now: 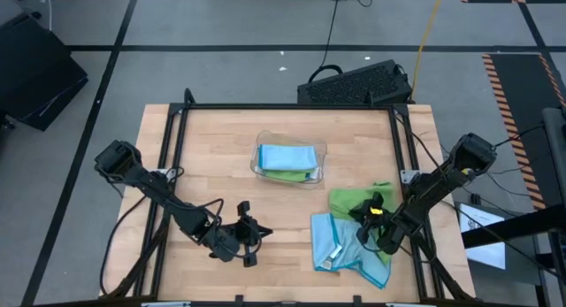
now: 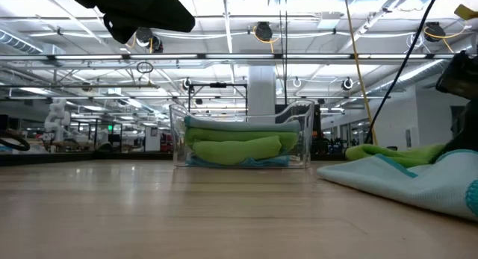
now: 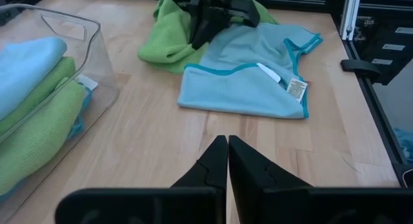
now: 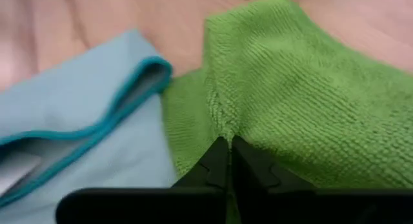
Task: Fold microfiber towels
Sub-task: Fold the green microfiber cloth
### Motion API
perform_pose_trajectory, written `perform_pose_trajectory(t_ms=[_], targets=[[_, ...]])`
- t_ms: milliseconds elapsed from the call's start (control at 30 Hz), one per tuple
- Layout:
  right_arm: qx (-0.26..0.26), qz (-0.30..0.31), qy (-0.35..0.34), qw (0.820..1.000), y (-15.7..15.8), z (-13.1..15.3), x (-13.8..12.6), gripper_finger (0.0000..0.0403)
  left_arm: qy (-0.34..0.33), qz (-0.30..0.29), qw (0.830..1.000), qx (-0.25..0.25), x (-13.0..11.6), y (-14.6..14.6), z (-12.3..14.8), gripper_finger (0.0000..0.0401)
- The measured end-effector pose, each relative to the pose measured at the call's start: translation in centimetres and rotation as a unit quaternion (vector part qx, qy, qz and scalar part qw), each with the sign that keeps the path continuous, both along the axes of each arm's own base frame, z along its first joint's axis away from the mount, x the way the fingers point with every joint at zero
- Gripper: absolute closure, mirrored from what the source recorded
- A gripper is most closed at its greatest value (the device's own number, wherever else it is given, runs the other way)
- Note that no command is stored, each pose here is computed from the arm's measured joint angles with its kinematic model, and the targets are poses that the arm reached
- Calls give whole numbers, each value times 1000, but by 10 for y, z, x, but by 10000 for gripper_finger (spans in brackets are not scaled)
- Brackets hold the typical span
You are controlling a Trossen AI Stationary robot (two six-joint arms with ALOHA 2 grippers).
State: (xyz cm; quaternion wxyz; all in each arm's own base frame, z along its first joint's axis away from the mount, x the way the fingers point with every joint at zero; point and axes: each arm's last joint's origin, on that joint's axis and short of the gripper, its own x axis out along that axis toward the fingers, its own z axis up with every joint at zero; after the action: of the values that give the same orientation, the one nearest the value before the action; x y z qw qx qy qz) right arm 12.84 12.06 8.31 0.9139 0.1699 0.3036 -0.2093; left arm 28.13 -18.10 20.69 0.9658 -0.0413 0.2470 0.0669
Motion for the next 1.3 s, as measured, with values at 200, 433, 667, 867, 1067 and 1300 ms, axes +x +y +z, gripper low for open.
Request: perform_pose_trajectory(t_ms=[200, 433, 667, 867, 1067, 1300], targets=[[-25, 28, -27, 999, 4, 10, 7, 400, -1, -1, 1000, -5, -1, -2, 0, 384], [-60, 69, -55, 994, 15, 40, 24, 402, -2, -6, 1000, -20, -6, -9, 0, 384], [-84, 110, -79, 987, 35, 71, 41, 402, -5, -5, 1000, -18, -8, -11, 0, 384], [-129, 125, -124, 976, 53, 99, 47, 402, -11, 5, 1000, 2, -7, -9, 1, 384], [-140, 156, -216, 954, 72, 125, 48, 402, -34, 1, 999, 25, -3, -9, 5, 384], [-154, 183, -290, 927, 87, 146, 42, 403, -83, -33, 995, 49, 1, -16, 15, 352]])
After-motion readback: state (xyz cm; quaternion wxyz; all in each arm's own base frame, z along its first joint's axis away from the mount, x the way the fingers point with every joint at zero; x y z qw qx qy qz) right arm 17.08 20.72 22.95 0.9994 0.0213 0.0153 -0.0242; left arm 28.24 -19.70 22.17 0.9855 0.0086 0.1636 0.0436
